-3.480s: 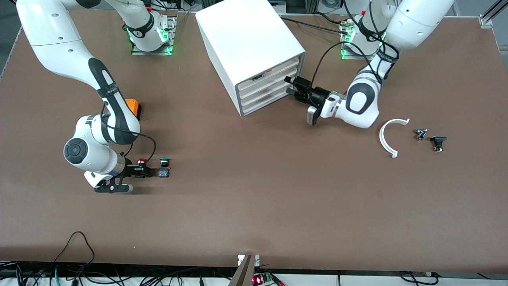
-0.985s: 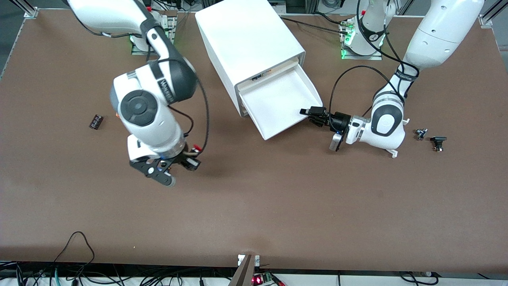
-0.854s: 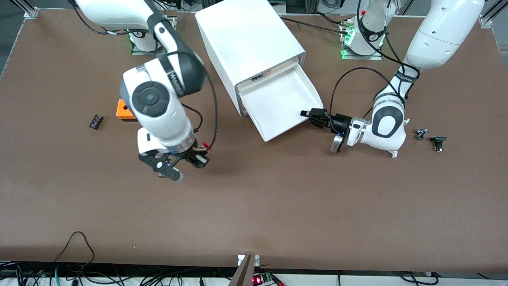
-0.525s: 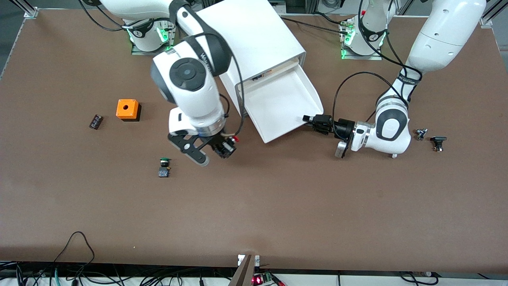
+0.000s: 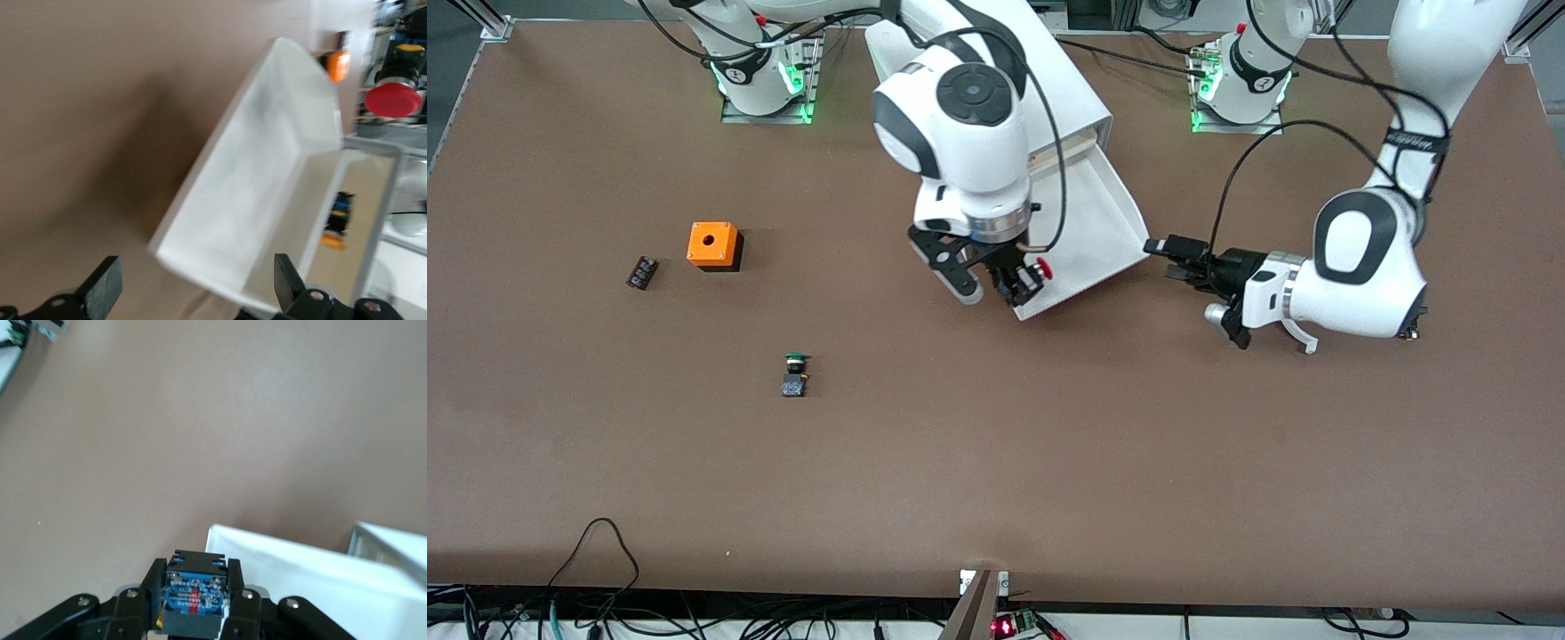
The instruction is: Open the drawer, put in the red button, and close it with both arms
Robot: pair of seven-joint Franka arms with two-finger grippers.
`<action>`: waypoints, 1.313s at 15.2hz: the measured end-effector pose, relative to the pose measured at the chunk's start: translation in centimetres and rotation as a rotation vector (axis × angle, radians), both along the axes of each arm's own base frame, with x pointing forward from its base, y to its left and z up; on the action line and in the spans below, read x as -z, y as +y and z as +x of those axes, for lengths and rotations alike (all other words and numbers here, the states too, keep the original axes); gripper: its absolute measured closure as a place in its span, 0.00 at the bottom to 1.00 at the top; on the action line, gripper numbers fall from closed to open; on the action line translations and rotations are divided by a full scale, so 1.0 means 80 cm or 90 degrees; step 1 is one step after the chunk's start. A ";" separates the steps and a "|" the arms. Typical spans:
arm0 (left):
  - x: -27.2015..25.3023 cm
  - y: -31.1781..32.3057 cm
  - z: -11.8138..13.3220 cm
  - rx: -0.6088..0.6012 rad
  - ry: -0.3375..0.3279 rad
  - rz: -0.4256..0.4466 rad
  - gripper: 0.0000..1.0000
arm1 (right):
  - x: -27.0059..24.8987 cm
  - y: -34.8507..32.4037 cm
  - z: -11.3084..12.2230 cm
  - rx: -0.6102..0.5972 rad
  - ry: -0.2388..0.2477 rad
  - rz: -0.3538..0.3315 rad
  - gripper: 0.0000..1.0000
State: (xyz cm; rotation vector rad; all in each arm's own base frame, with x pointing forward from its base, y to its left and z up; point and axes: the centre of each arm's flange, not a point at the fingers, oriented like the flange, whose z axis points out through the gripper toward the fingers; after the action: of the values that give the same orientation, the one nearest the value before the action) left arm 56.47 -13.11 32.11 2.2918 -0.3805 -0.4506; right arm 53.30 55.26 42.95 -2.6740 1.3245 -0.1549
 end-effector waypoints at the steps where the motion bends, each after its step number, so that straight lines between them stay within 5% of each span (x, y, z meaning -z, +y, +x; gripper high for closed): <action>1: -0.014 0.008 0.003 0.005 -0.007 0.051 0.00 | 0.011 0.011 -0.007 0.010 0.003 0.002 0.59; 9: -0.080 -0.013 -0.001 -0.054 -0.024 0.404 0.00 | 0.098 0.066 -0.040 0.089 0.019 0.030 0.59; 13: -0.086 -0.049 -0.012 -0.105 -0.018 0.489 0.00 | 0.112 0.074 -0.048 0.105 0.025 0.034 0.59; 20: -0.171 -0.042 -0.002 -0.105 0.018 0.512 0.00 | 0.090 0.064 -0.030 0.121 0.014 0.051 0.04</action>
State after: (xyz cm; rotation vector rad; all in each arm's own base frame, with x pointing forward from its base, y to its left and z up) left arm 56.33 -16.46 45.81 3.0525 0.0285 -0.6289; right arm 50.89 60.42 35.71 -2.4886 1.5567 -0.0925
